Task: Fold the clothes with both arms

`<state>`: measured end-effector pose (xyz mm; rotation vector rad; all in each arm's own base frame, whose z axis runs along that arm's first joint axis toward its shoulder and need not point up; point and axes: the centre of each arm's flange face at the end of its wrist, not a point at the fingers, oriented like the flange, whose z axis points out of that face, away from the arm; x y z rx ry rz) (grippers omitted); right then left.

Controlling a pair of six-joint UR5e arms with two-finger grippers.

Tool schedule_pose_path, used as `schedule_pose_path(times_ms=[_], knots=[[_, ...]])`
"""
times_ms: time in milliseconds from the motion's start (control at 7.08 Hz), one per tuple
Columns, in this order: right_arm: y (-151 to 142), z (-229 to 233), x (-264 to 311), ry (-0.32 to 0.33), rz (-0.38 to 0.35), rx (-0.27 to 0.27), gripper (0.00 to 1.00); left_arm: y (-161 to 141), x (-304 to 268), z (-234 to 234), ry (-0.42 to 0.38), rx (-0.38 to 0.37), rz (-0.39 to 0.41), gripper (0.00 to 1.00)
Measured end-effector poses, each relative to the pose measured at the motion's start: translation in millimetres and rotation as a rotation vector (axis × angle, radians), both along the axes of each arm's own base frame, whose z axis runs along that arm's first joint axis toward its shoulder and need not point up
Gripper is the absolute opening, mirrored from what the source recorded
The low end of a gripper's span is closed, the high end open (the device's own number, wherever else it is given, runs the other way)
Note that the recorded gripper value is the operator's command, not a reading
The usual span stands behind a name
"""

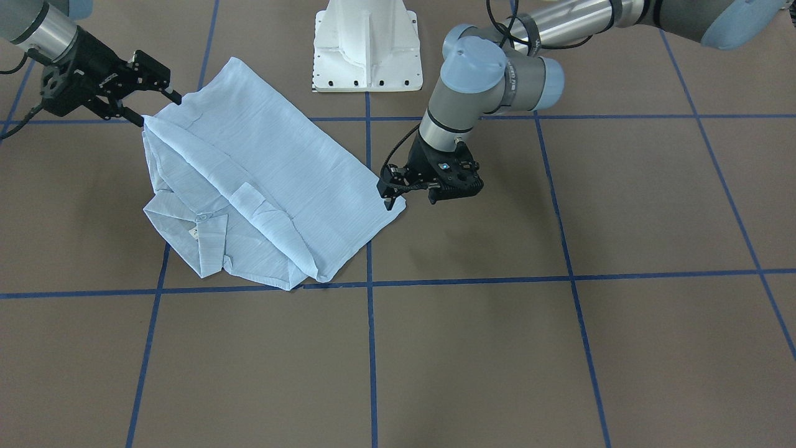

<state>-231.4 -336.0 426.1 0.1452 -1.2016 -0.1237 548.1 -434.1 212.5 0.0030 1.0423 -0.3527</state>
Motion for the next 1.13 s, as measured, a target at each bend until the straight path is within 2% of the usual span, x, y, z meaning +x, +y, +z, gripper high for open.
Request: schedule_pose_path(times_ms=[283,565,848,1130], knots=[[-14.2,19.9,4.4,0.041,0.028,0.031,1.0,26.7,24.1,7.5,-0.074,-0.059,0.0,0.96],[-19.1,22.7,4.8,0.049,0.041,0.041,1.0,40.2,38.7,12.1,-0.101,-0.076,0.008,0.94],[-20.1,22.0,4.1,0.047,0.043,0.045,1.0,39.1,49.0,8.3,-0.106,-0.074,0.005,0.92],[-20.6,22.3,4.2,0.048,0.045,0.043,1.0,34.8,55.6,7.0,-0.109,-0.066,-0.003,0.86]])
